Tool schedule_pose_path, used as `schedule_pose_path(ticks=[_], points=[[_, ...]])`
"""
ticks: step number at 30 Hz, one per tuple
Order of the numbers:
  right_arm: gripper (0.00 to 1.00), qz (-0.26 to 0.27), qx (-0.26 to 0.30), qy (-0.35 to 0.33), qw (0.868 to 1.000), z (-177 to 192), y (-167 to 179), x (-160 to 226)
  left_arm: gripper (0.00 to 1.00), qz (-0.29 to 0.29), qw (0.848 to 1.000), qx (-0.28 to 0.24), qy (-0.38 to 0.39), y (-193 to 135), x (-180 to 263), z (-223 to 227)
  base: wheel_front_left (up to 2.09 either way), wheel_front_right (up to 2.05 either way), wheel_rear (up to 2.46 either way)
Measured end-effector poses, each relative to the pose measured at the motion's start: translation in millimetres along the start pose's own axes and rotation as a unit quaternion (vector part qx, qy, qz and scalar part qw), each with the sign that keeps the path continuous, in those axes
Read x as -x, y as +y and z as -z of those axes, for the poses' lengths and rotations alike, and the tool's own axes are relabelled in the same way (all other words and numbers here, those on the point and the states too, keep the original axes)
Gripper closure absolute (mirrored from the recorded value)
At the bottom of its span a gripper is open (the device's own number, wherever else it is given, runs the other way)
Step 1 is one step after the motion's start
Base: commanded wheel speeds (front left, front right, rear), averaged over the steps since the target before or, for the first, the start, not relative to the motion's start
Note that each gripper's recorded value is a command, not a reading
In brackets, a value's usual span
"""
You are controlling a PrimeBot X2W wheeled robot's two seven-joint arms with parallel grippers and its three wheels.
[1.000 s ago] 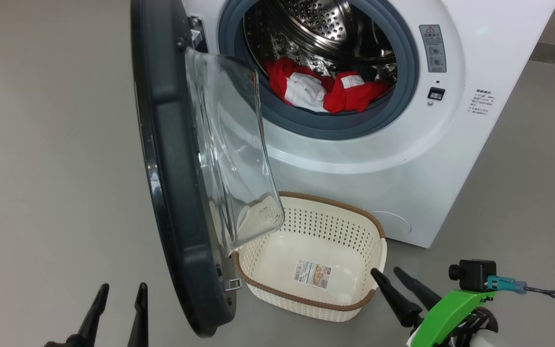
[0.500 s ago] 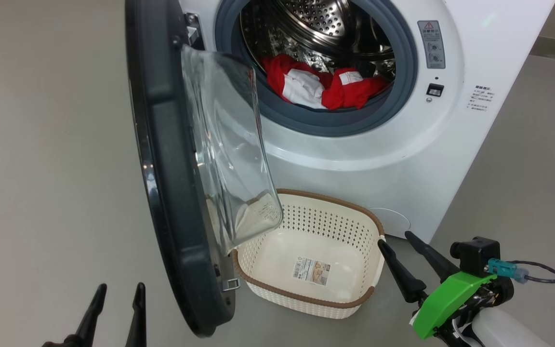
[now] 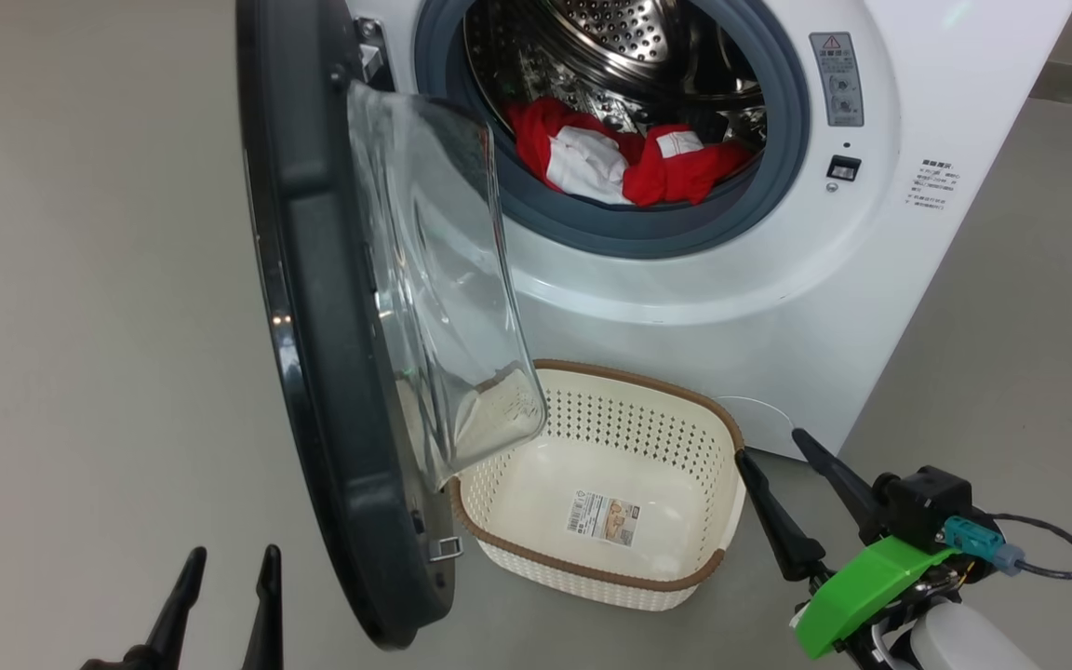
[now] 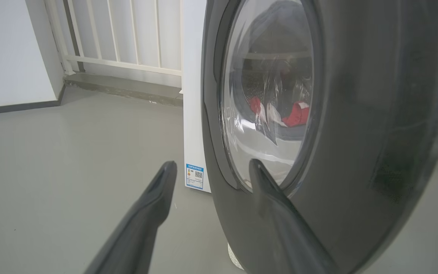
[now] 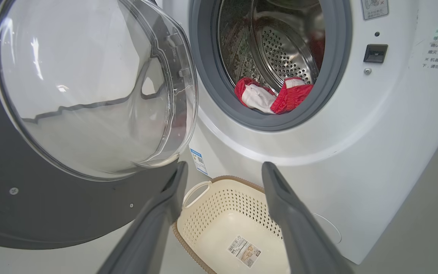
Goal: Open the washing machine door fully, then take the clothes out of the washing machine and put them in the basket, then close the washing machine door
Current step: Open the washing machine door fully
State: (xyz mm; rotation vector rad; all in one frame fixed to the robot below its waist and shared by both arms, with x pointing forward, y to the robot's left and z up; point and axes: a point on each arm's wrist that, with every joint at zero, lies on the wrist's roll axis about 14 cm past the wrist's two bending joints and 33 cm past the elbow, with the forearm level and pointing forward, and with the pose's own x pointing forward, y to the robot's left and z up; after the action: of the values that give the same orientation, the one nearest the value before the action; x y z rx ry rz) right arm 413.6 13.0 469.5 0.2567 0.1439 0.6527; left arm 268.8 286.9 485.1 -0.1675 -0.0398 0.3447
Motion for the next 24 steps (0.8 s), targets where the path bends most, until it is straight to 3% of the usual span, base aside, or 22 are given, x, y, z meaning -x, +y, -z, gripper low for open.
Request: schedule_pose_path(ticks=[12, 13, 14, 15, 20, 24], points=[[0.00, 0.010, 0.006, 0.008, 1.000, 7.9, -2.8, 6.5, 0.00, 0.001, 1.000, 0.001, -0.001, -0.5, -0.4, -0.2, 0.00, 0.00, 0.00], [0.00, 0.011, 0.006, 0.007, 1.000, 7.5, -3.3, 6.6, 0.08, 0.001, 1.000, 0.001, -0.001, -0.4, -0.4, -0.1, 0.00, 0.00, 0.00], [0.00, 0.012, 0.006, 0.007, 1.000, 7.1, -3.7, 6.7, 0.58, -0.002, 1.000, 0.001, -0.001, 0.9, -0.4, -0.6, 0.00, 0.00, 0.00], [0.00, 0.013, 0.006, 0.006, 1.000, 6.6, -4.3, 6.8, 1.00, -0.006, 1.000, 0.003, -0.003, 3.4, -0.3, -1.2, 0.00, 0.00, 0.00], [0.00, 0.016, 0.008, 0.002, 1.000, 3.9, -6.4, 6.5, 1.00, -0.040, 0.998, 0.024, -0.035, 24.4, -1.7, -20.4, 0.00, 0.00, 0.00], [0.00, 0.014, 0.013, 0.001, 1.000, 2.6, -5.5, 5.9, 1.00, -0.056, 0.991, 0.034, -0.113, 37.0, -7.5, -69.1, 0.00, 0.00, 0.00]])
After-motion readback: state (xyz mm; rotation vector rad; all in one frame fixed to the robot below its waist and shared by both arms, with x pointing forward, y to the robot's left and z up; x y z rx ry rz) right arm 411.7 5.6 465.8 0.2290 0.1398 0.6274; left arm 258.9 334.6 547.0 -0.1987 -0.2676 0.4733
